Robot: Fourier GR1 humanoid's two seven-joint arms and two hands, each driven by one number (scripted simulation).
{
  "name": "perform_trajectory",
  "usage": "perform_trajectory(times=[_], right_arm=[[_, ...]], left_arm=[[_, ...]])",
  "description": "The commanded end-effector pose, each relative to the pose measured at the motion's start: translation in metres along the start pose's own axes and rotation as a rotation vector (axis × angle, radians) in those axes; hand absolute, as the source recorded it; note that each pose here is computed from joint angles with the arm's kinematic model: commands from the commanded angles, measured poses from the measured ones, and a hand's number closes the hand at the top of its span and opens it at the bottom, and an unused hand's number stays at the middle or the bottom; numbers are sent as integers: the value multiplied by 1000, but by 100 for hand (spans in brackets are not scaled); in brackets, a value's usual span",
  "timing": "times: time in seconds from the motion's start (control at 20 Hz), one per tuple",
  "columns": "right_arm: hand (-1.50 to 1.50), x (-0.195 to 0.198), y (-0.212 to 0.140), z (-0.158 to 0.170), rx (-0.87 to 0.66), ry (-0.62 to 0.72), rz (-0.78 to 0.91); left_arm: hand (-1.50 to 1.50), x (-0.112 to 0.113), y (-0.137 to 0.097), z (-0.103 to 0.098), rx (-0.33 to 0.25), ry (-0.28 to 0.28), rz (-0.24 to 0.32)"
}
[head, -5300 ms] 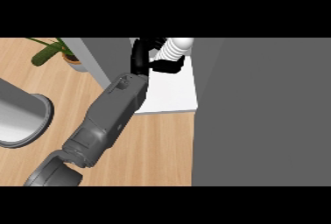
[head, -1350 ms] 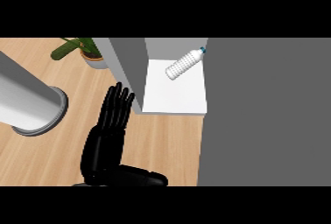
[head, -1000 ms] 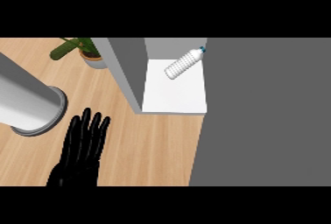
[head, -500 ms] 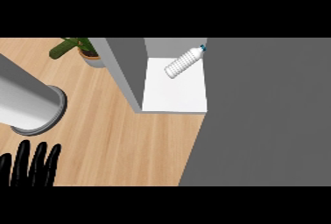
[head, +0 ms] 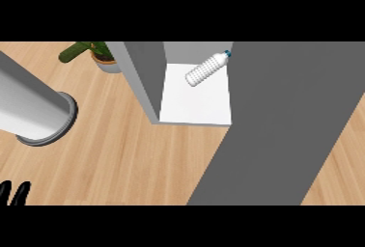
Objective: Pick up the bottled water, place it into the cabinet and close the cabinet
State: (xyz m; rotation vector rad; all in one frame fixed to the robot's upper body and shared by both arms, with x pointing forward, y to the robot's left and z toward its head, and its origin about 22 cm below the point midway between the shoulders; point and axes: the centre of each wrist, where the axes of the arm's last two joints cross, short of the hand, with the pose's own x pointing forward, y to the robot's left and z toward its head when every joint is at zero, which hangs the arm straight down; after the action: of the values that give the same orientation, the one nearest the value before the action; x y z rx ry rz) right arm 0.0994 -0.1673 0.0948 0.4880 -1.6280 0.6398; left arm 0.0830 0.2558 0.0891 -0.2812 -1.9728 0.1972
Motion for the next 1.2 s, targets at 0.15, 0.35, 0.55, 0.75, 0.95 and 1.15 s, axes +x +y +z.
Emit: perform_trajectory(times=[0.15, 0.35, 0.55, 0.75, 0.95, 1.15], right_arm=[[150, 25, 39, -38, 78, -106, -187], [150, 23, 33, -70, 68, -92, -161], [150, 30, 21, -90, 69, -94, -166], [150, 42, 1, -127, 40, -80, -192], [150, 43, -32, -155, -12, -91, -253], [150, 32, -59, -171, 6, -99, -330]], left_arm=[[-150, 23, 18, 15, -1, -30, 26], [-150, 19, 35, 18, 2, -5, 43], [-150, 37, 43, 23, -10, -13, 60], [-150, 42, 71, 24, -4, -16, 34], [-150, 59, 67, 36, 4, -2, 61], [-150, 55, 77, 43, 25, -32, 60]])
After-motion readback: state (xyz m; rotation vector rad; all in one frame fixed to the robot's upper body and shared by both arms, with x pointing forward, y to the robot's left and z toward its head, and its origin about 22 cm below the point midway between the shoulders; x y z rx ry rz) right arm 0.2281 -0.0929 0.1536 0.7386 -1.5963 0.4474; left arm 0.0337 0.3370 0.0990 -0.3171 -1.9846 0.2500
